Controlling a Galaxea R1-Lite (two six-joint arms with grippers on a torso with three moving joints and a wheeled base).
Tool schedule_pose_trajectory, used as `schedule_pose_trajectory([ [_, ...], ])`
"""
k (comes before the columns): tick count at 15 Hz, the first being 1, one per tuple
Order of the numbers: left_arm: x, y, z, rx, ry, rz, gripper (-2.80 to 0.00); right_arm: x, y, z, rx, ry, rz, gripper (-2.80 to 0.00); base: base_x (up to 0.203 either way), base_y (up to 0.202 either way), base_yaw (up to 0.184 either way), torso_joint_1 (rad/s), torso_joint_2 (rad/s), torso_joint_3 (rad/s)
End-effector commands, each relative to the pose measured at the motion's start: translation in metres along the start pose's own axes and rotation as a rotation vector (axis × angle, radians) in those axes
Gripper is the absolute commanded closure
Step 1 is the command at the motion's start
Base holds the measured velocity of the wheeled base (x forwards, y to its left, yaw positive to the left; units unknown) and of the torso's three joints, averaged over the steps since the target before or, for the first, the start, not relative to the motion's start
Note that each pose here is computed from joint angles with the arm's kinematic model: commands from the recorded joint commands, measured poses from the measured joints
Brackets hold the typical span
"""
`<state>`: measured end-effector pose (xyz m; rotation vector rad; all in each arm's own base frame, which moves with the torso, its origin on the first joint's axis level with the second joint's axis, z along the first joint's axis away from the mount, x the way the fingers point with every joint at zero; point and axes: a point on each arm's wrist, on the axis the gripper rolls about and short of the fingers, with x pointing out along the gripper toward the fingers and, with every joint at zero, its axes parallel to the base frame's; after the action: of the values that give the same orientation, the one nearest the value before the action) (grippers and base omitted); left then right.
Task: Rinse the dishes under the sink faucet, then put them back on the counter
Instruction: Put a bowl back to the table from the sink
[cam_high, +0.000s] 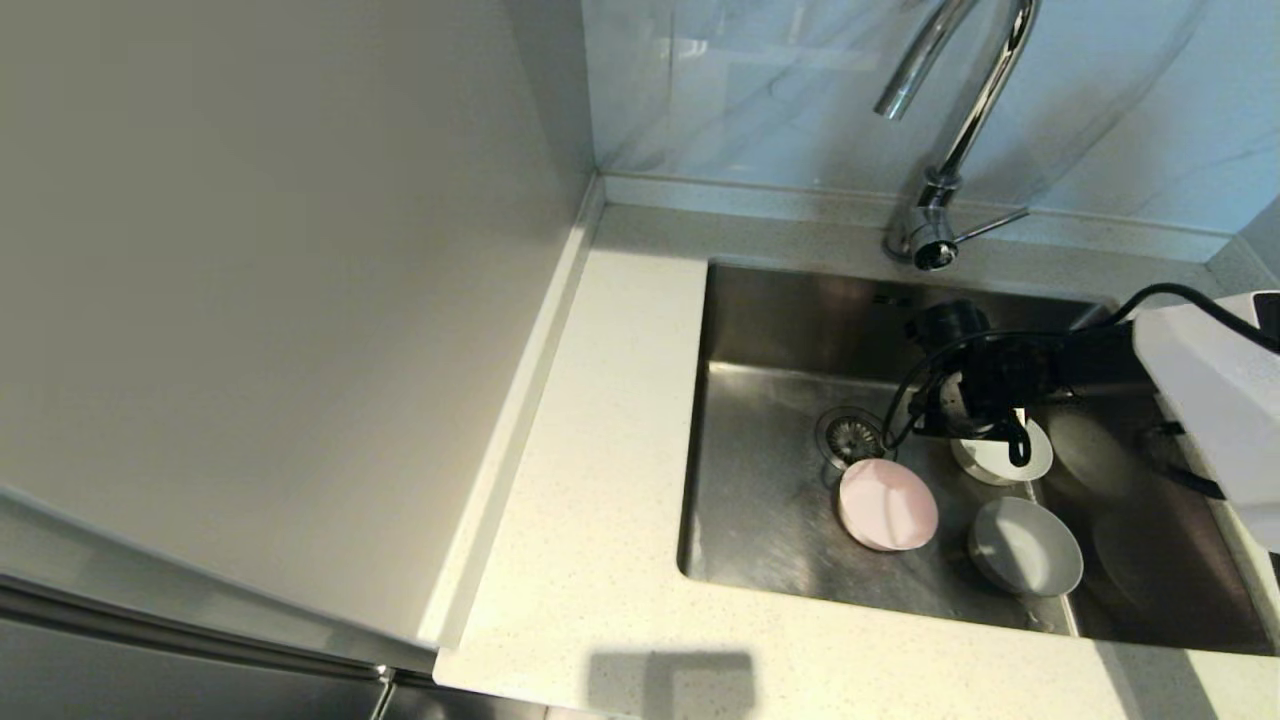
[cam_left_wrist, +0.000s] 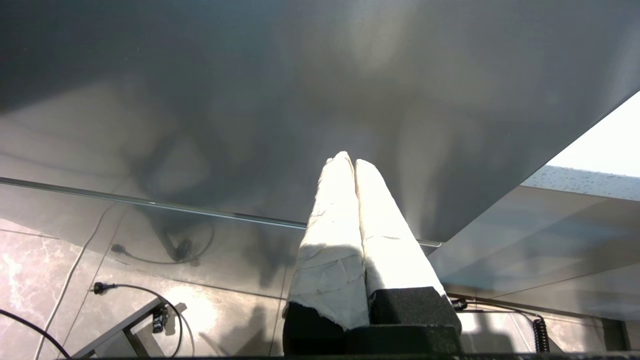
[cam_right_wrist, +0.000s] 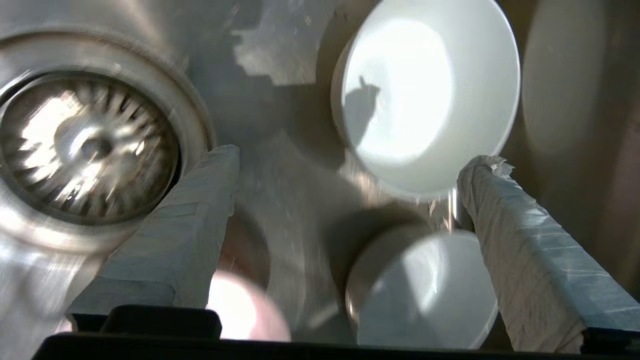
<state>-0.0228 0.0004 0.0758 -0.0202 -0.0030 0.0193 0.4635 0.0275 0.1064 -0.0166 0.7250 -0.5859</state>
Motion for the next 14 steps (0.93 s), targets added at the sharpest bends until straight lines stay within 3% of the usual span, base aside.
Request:
schedule_pose_trajectory([
  [1,0.0,0.0,0.0,0.0,-0.003,0.001,0.0,0.023,0.002,-0.007,-0.001,0.022,-0.028,-2.8,0.0,0.0,0.0,0.0,0.0,0.0],
  [9,0.0,0.0,0.0,-0.001,-0.003,-0.001,0.0,0.051,-0.013,-0.006,0.03,0.039,-0.071,-2.8,0.0,0.0,0.0,0.0,0.0,0.0],
  [10,0.0,0.0,0.0,-0.001,-0.003,0.001,0.0,0.053,-0.013,-0.007,0.025,0.044,-0.073,-0.81,0.0,0.0,0.0,0.0,0.0,0.0],
  [11,0.0,0.0,0.0,-0.001,-0.003,0.0,0.0,0.053,-0.014,-0.007,0.018,0.045,-0.072,0.0,0.0,0.0,0.0,0.0,0.0,0.0],
  [14,0.0,0.0,0.0,-0.001,-0.003,0.001,0.0,0.053,-0.013,-0.009,0.004,0.052,-0.066,0.0,0.0,0.0,0.0,0.0,0.0,0.0],
])
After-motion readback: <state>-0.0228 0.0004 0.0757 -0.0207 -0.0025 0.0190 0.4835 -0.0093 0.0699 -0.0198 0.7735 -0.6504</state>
